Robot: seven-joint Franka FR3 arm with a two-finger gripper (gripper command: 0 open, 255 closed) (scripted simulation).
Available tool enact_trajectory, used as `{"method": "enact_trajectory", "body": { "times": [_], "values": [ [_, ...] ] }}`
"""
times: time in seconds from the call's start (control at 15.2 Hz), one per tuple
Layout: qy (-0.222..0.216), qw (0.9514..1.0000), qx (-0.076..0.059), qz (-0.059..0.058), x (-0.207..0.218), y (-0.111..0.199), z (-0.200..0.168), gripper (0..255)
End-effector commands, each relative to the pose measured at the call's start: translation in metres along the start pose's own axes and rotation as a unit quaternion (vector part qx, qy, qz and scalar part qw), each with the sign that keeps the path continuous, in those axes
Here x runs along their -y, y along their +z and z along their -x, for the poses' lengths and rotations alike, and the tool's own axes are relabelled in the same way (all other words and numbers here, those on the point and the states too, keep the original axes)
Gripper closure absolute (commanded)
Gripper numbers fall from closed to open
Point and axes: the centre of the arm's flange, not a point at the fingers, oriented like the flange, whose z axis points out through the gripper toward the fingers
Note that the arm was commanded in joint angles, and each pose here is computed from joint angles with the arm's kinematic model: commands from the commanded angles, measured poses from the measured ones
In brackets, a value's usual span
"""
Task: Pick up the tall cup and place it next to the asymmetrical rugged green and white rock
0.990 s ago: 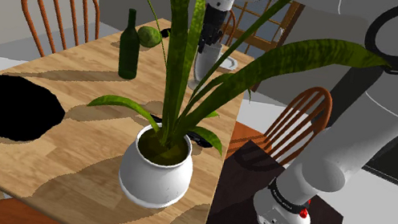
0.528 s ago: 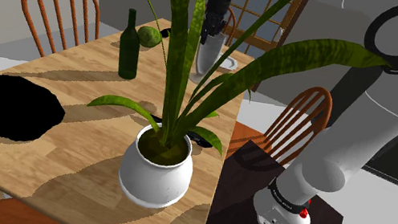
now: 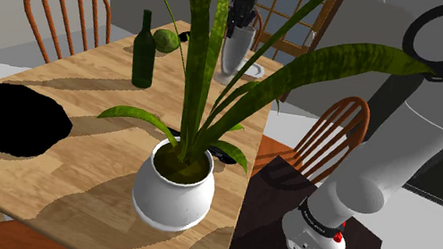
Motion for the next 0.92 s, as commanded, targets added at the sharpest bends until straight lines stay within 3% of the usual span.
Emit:
{"method": "enact_trajectory", "body": {
  "times": [0.0, 0.86],
  "values": [
    [0.0, 1.0, 0.0, 0.0, 0.0, -0.013, 0.0, 255],
    [0.0, 1.0, 0.0, 0.0, -0.001, -0.081, -0.003, 255]
  ]
}}
